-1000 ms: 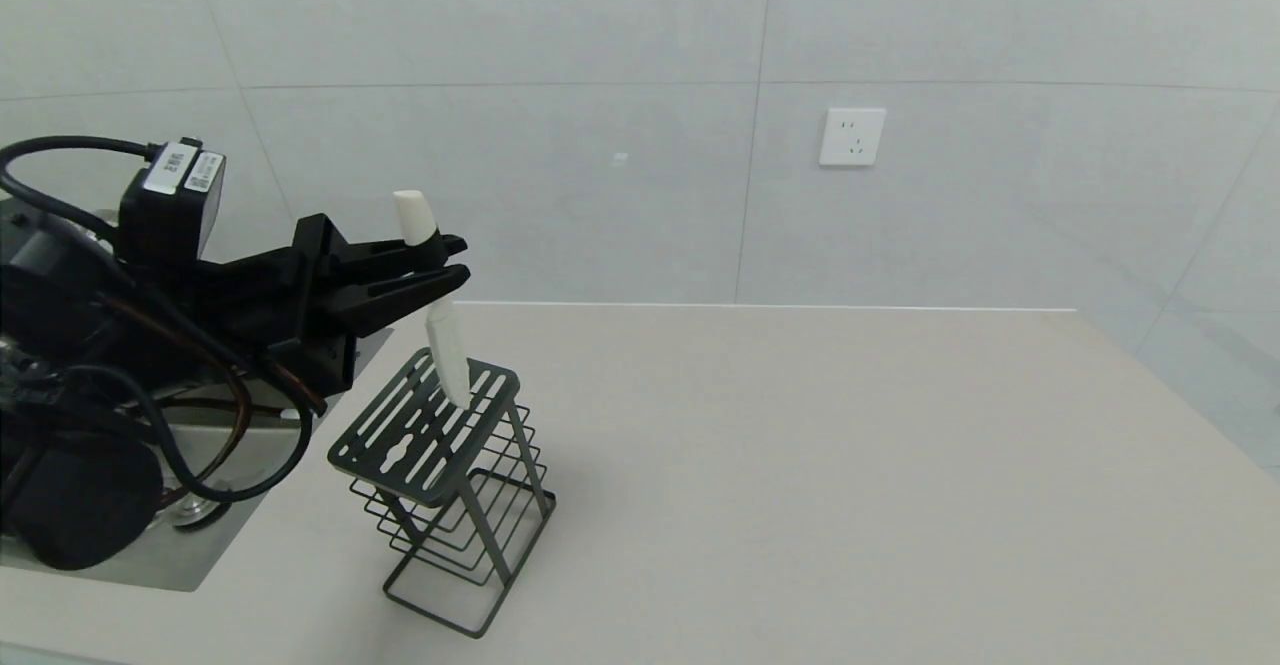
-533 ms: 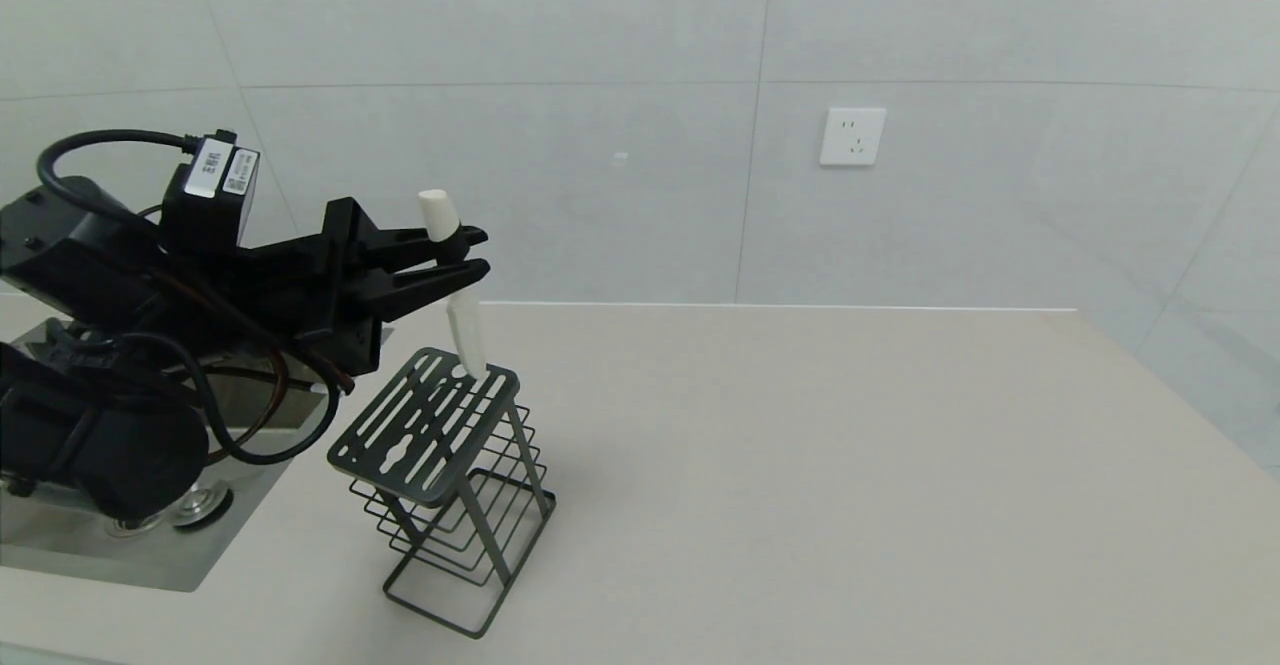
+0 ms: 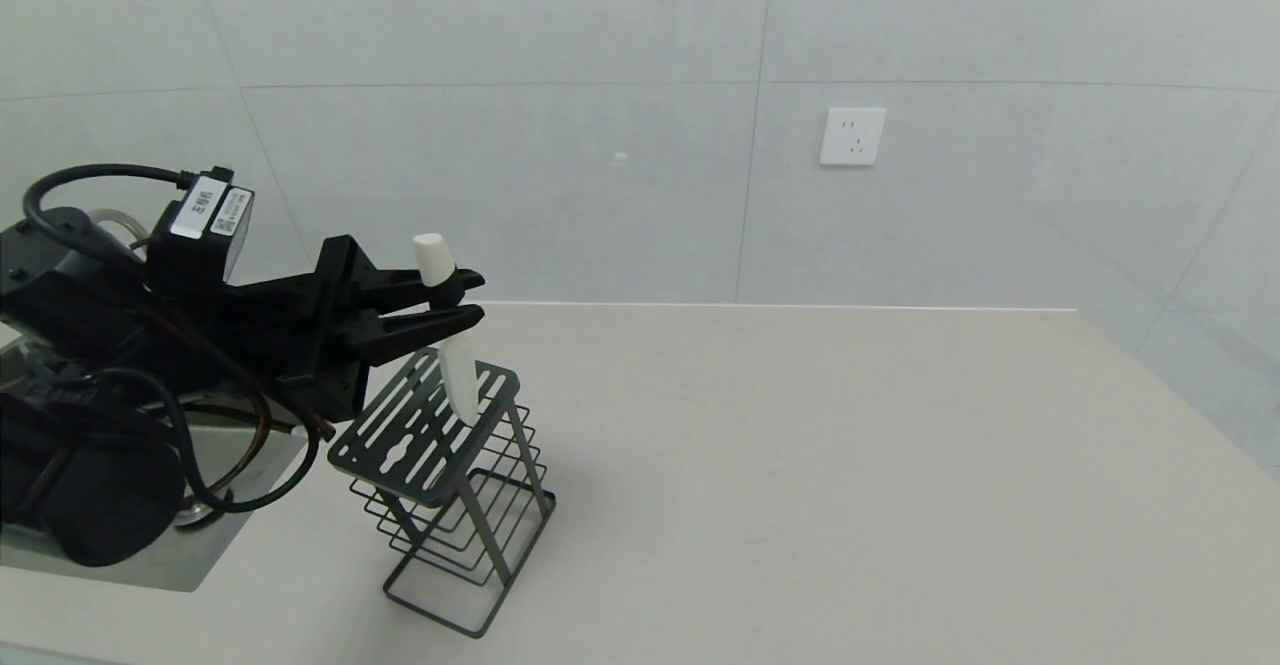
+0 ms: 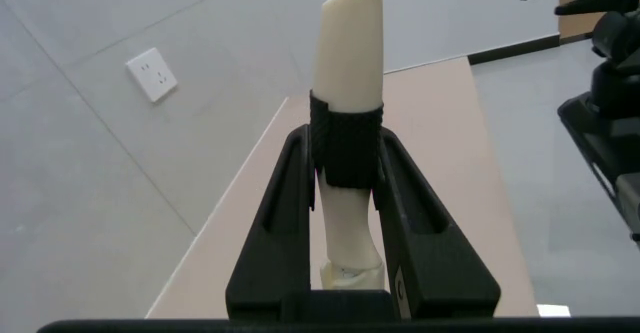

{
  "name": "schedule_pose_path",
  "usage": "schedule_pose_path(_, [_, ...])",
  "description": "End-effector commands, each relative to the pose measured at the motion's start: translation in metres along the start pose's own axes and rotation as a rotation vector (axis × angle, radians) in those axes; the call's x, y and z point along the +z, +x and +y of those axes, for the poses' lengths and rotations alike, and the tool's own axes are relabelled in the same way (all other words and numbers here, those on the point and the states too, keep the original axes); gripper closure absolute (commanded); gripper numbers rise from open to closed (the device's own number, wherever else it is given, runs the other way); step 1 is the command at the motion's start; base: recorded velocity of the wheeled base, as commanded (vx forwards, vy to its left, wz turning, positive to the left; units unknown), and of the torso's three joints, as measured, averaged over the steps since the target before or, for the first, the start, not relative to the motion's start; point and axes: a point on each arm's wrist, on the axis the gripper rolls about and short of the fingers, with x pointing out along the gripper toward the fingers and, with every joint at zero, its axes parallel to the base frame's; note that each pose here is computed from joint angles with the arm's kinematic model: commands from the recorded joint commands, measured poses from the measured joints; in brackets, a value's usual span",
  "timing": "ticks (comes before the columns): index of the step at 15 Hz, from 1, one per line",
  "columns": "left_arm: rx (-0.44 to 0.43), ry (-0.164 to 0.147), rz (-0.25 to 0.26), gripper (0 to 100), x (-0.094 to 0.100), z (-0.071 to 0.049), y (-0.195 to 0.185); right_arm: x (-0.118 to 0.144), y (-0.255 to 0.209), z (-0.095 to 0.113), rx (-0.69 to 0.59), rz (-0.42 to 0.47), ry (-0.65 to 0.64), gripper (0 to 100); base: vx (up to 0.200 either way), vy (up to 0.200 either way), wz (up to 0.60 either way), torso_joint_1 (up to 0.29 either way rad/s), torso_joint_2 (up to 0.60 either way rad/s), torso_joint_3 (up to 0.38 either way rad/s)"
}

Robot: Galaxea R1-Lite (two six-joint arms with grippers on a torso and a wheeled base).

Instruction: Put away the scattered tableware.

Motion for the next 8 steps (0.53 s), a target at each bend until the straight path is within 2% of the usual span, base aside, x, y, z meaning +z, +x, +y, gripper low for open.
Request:
schedule_pose_path(1, [0.000,0.007,-0.002,100,0.003,-0.003,-0.001,0.000,0.000,0.000,0.001,0.002,0.000,0,0.000,0.000,0.00,0.000,0.00,0.000])
schedule_pose_path(5, [0.000,0.002,0.001,100,0.000,-0.002,-0.001,0.000,0.000,0.000,0.001,0.001,0.000,0,0.000,0.000,0.00,0.000,0.00,0.000])
schedule_pose_path(8, [0.004,-0.003,0.012,100,-0.010,0.001,-0.001,0.000,0.000,0.000,0.001,0.001,0.001,0,0.000,0.000,0.00,0.000,0.00,0.000])
